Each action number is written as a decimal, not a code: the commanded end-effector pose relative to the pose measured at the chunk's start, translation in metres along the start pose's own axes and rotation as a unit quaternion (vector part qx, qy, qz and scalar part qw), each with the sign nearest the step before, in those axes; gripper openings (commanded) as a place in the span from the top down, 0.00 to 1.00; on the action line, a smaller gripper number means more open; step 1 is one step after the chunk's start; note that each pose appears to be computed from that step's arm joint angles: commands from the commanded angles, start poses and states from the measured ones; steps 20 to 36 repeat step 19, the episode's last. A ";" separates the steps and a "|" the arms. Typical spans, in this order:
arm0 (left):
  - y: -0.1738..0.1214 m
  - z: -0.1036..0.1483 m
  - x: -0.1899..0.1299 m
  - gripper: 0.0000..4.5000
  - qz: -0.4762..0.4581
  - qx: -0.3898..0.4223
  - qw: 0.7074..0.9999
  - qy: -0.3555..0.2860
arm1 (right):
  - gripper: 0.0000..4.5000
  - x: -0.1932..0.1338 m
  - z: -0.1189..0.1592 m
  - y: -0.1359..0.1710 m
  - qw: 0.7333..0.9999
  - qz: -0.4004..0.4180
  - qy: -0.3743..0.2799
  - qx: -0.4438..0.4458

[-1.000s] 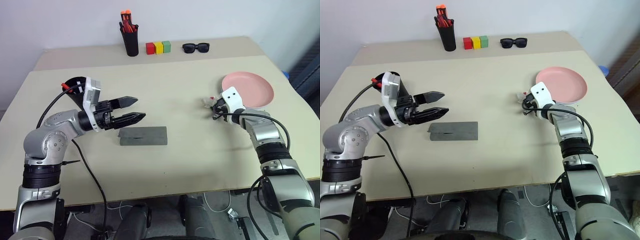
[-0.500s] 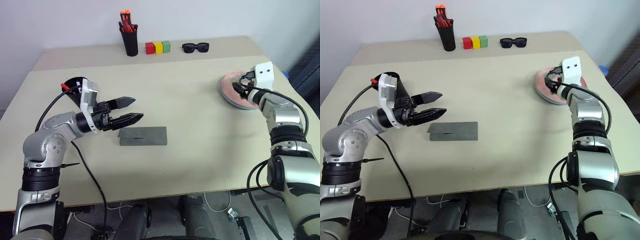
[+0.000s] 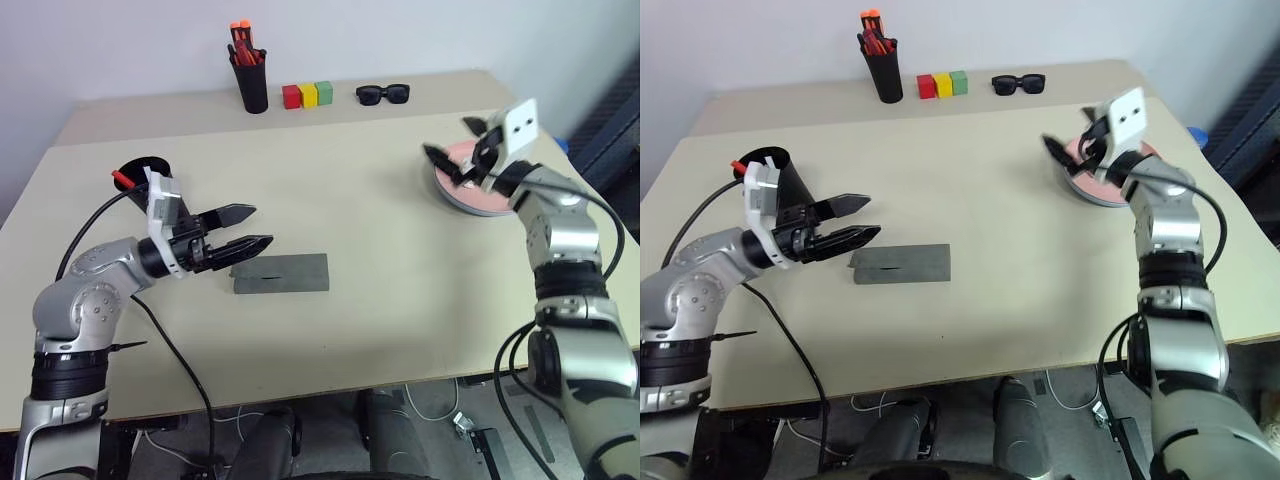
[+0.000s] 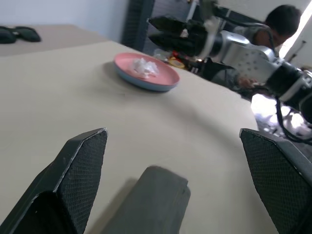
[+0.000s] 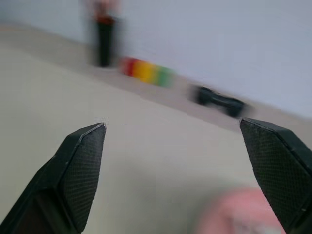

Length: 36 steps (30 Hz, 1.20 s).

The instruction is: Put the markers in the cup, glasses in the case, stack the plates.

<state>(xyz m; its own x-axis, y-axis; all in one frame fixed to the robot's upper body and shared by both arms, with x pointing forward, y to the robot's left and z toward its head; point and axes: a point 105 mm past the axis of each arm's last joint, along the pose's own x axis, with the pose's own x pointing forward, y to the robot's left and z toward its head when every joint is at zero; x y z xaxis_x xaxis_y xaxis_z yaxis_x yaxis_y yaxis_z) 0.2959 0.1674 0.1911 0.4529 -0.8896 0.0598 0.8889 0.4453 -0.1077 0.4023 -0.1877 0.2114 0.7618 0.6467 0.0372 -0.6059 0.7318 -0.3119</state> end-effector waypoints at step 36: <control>0.003 0.001 -0.027 0.00 0.028 0.044 0.999 -0.012 | 0.01 -0.042 0.020 0.100 0.973 0.229 0.009 -0.016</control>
